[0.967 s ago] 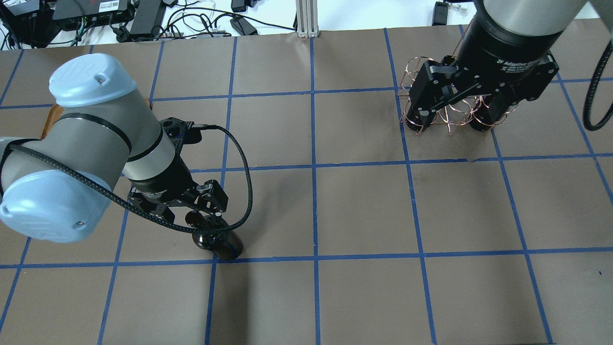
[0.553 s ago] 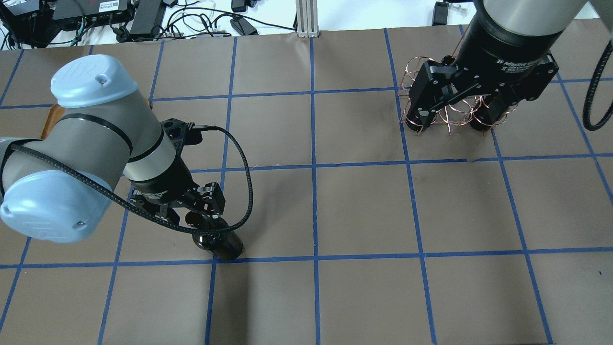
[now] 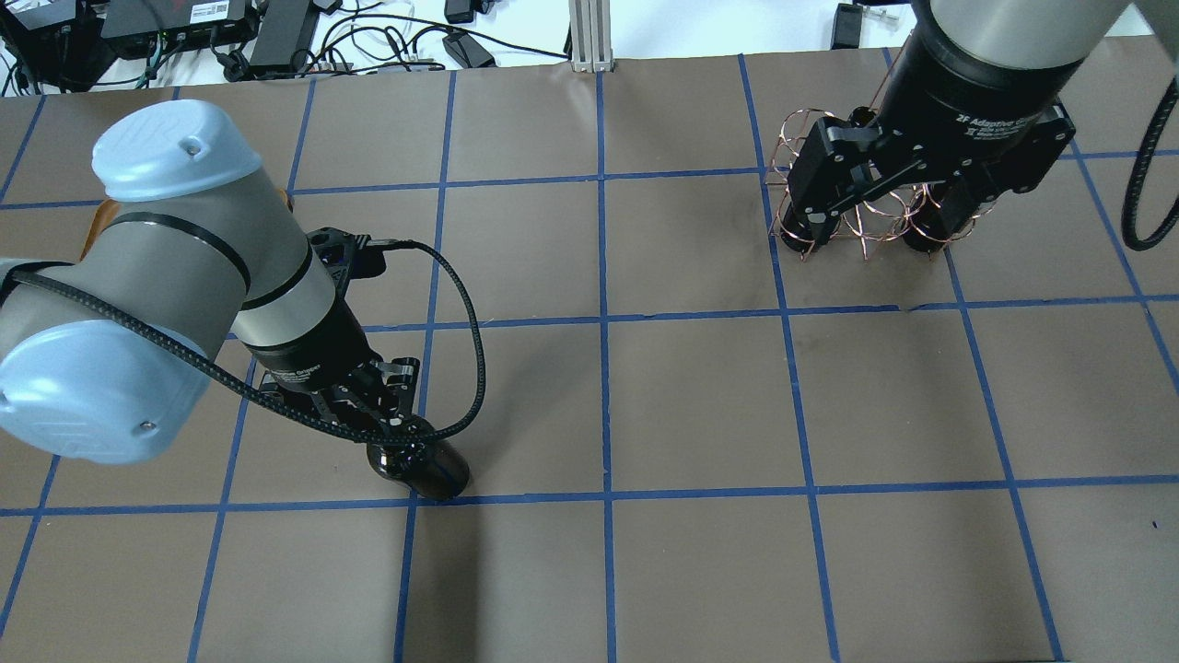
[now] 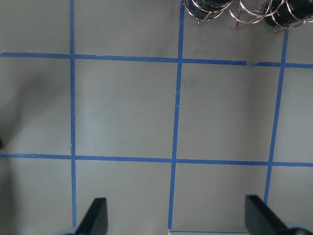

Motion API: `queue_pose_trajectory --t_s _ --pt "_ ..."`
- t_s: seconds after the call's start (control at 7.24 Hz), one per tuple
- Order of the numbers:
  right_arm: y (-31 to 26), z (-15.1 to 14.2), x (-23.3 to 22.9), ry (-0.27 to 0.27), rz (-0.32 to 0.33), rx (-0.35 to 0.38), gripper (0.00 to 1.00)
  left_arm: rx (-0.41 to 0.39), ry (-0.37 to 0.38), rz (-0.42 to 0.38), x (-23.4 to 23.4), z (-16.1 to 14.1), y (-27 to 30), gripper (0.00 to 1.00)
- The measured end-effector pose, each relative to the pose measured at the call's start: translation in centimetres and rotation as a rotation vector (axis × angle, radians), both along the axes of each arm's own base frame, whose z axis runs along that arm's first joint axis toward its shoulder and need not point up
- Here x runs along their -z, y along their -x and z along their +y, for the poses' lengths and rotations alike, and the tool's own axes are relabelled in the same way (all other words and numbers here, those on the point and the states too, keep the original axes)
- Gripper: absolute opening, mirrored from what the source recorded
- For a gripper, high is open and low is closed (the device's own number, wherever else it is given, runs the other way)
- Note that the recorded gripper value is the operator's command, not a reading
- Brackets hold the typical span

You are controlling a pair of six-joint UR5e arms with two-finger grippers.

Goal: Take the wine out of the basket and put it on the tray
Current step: 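Lift the bottle with the left gripper and move it over the tray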

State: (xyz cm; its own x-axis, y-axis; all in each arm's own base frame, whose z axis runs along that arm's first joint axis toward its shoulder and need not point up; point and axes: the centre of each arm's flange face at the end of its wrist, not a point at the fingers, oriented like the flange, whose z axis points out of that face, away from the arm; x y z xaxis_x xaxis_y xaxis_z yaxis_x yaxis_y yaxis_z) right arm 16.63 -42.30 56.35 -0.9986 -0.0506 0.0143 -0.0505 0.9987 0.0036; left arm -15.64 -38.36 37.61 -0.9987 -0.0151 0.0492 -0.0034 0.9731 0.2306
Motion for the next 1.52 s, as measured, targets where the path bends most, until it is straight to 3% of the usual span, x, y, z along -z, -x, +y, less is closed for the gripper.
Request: queue_pose_trajectory --t_s 0.41,0.69,0.97,1.52 --pt "0.0 0.0 0.0 0.000 0.002 -0.002 1.00 -0.012 0.014 0.000 -1.1 -0.5 0.0 0.00" --pt "0.0 0.0 0.0 0.000 0.002 -0.002 1.00 0.000 0.068 -0.030 -5.3 -3.0 -0.8 0.00" --pt "0.0 0.0 0.0 0.000 0.002 -0.002 1.00 0.045 0.137 -0.054 -9.1 -7.5 -3.4 0.00" --pt "0.0 0.0 0.0 0.000 0.003 0.000 1.00 0.133 0.185 -0.038 -11.0 -18.5 -17.6 0.00"
